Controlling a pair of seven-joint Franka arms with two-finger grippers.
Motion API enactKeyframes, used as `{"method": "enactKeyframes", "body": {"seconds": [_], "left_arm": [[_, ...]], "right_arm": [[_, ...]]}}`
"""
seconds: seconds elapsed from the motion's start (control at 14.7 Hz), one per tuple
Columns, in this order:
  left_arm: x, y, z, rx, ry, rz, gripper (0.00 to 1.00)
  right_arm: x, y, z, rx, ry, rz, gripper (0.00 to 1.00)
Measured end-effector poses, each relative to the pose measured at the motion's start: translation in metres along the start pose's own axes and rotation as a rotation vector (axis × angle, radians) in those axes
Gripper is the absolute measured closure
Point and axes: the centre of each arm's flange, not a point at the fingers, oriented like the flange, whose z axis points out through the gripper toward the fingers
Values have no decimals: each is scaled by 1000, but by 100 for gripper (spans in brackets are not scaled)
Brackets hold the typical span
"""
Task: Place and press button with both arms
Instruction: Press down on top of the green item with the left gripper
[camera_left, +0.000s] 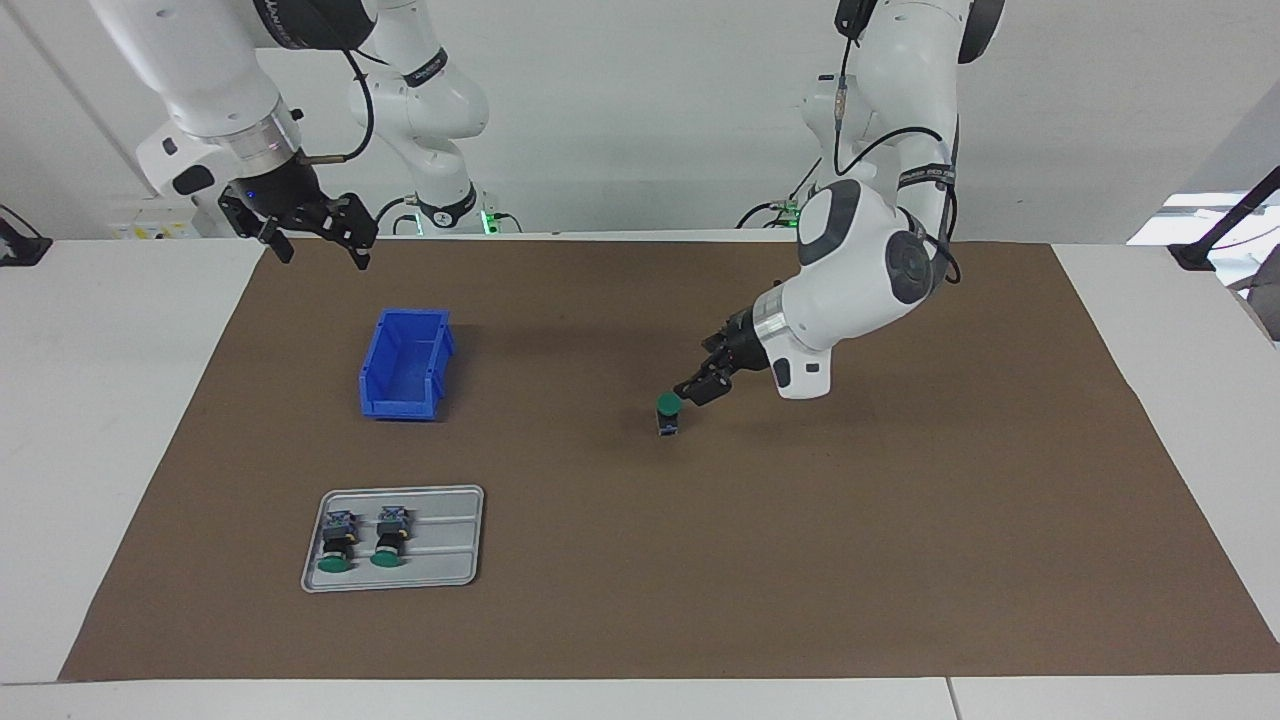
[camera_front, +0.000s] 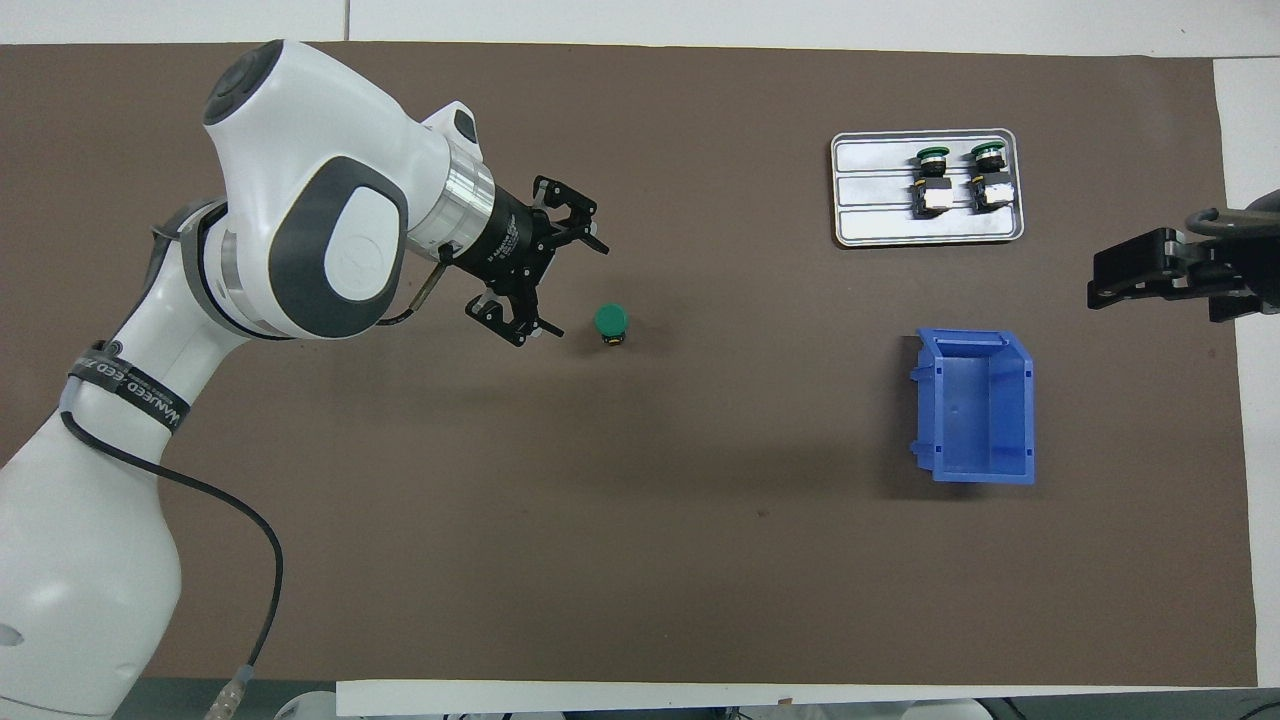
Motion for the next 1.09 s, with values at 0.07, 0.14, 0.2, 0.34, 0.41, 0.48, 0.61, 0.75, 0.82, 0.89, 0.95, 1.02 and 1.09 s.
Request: {"method": "enactKeyframes", "body": {"seconds": [0.07,0.14,0.2,0.34,0.41,0.48,0.61,0.75,0.82,0.89,0.95,1.02,1.09], "left_arm": [[-15,2,7,27,49,49,0],[-29,3,15,56,105,101,0],[-45,3,23,83,156,151,0],[-64,3,34,112,209,210,0],[-65,3,35,124,238,227,4],[-62,3,33,136,277,246,4],[-61,6,21,154,325,319,28],[-65,6,10,189,324,403,36],[-66,6,7,196,324,420,47],[-65,6,6,202,325,429,59],[-63,6,7,206,325,434,70],[-60,6,9,214,329,442,81],[-57,6,13,227,338,452,94]], "right_arm": [[0,0,0,0,0,0,0],[0,0,0,0,0,0,0],[0,0,0,0,0,0,0],[0,0,0,0,0,0,0],[0,0,0,0,0,0,0],[0,0,0,0,0,0,0],[0,0,0,0,0,0,0],[0,0,0,0,0,0,0],[0,0,0,0,0,0,0],[0,0,0,0,0,0,0],[0,0,0,0,0,0,0],[0,0,0,0,0,0,0],[0,0,0,0,0,0,0]]}}
